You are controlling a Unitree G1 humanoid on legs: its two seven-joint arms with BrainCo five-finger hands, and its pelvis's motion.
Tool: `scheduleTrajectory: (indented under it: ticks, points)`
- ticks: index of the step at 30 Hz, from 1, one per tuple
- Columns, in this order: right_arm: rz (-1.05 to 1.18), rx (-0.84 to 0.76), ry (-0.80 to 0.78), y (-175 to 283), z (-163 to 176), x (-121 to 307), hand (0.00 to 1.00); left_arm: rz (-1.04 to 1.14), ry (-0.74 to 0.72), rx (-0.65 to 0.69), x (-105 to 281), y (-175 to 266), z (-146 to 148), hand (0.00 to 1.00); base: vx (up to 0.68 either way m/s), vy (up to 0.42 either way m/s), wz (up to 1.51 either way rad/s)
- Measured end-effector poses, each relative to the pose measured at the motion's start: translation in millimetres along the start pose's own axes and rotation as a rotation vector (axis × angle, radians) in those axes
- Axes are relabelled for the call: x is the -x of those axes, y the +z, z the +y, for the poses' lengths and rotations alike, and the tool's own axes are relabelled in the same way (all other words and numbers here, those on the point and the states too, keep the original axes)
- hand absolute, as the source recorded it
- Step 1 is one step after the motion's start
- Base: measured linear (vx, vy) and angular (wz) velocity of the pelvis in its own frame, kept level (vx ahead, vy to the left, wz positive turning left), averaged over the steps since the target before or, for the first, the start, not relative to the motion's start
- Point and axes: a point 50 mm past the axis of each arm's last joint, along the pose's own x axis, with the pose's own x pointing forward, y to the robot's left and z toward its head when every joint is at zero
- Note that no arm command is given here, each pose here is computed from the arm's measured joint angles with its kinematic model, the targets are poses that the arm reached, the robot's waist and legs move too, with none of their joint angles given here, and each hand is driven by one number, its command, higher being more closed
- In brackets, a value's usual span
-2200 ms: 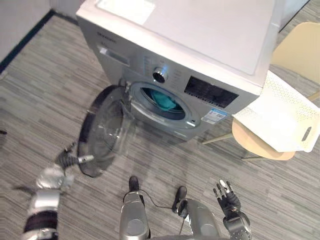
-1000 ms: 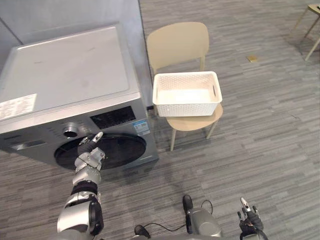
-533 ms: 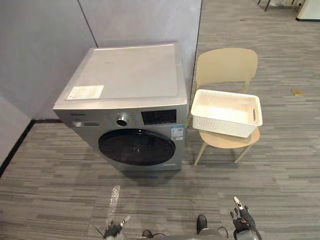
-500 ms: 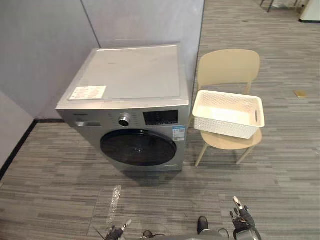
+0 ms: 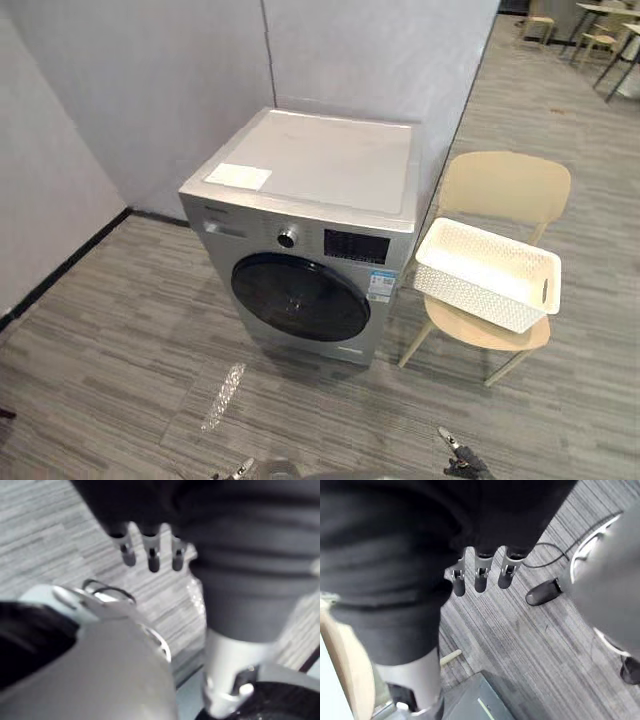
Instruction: Pick up the laundry basket with both hands and put the clothes into the washing machine.
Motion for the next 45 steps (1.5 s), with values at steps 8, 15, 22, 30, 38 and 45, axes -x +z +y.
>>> scheduleTrajectory:
  ticks: [8,15,22,30,38,45]
  points:
    - [-0.01,0.023,-0.063,17,-9,-4,0.0,0.024,-0.039,0.007,1,-6,-13,0.0,-0.05,0.097,0.24]
    - [-0.019,-0.075,-0.07,16,0,-4,0.0,0.022,-0.012,0.049,-1,-3,-11,0.0,0.1,0.178,0.58]
    - [0.014,-0.137,-0.074,-4,1,-1,0.0,-0.095,-0.069,-0.038,-4,31,-22,0.0,0.25,-0.017,1.5]
    - [0.029,-0.226,-0.094,-21,-7,6,0.0,-0.121,-0.061,0.056,-1,28,-25,0.0,0.3,-0.287,1.18]
    - [0.222,-0.375,-0.303,-50,-57,17,0.0,-0.107,-0.099,0.115,0,24,-45,0.0,0.28,-0.284,0.71]
    - [0.105,-0.451,-0.306,-38,-52,14,0.0,-0.129,-0.123,0.063,0,32,-52,0.0,0.02,0.101,0.62]
